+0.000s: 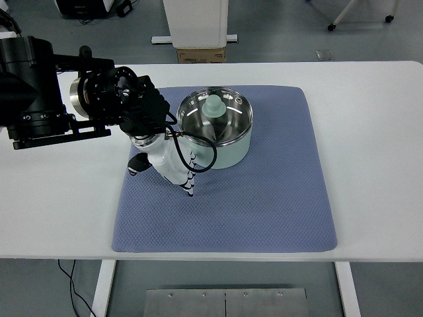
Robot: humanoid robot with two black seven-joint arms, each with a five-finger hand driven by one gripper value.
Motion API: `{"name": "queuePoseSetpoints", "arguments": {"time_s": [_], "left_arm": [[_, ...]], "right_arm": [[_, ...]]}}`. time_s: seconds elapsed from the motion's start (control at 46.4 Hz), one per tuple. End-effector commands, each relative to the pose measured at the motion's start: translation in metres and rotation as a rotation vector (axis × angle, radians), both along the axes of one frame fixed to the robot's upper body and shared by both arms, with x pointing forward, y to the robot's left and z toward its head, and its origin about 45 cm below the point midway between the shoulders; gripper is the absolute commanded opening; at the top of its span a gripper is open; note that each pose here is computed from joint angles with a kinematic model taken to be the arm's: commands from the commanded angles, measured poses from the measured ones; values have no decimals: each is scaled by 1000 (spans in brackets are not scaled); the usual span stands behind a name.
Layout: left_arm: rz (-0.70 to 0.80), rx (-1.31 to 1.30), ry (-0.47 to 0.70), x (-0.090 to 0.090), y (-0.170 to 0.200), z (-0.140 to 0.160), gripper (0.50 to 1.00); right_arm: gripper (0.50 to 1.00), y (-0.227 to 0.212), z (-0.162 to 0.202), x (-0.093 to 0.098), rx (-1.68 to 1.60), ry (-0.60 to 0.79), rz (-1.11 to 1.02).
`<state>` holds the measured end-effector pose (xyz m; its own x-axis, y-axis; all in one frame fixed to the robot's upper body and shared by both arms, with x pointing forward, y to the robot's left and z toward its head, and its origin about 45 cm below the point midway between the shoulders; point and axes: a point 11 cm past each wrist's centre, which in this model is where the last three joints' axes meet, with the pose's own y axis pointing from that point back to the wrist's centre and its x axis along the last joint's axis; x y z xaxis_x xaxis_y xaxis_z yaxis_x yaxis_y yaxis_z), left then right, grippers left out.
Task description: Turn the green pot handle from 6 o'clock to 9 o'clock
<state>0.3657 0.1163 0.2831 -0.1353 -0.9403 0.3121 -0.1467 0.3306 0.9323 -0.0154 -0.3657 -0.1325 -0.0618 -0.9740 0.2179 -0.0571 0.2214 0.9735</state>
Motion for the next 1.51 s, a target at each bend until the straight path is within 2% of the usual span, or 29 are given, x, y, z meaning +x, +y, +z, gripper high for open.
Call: {"name": "queuePoseSetpoints", "arguments": {"time_s": [0.0,1.488], "left_arm": [[-3,16,-8,1,3,0,1000],[-60,254,-227,29,36,25,1000]], "right_arm": [[1000,0,0,0,-1,0,0],[1000,0,0,0,0,0,0]]}}
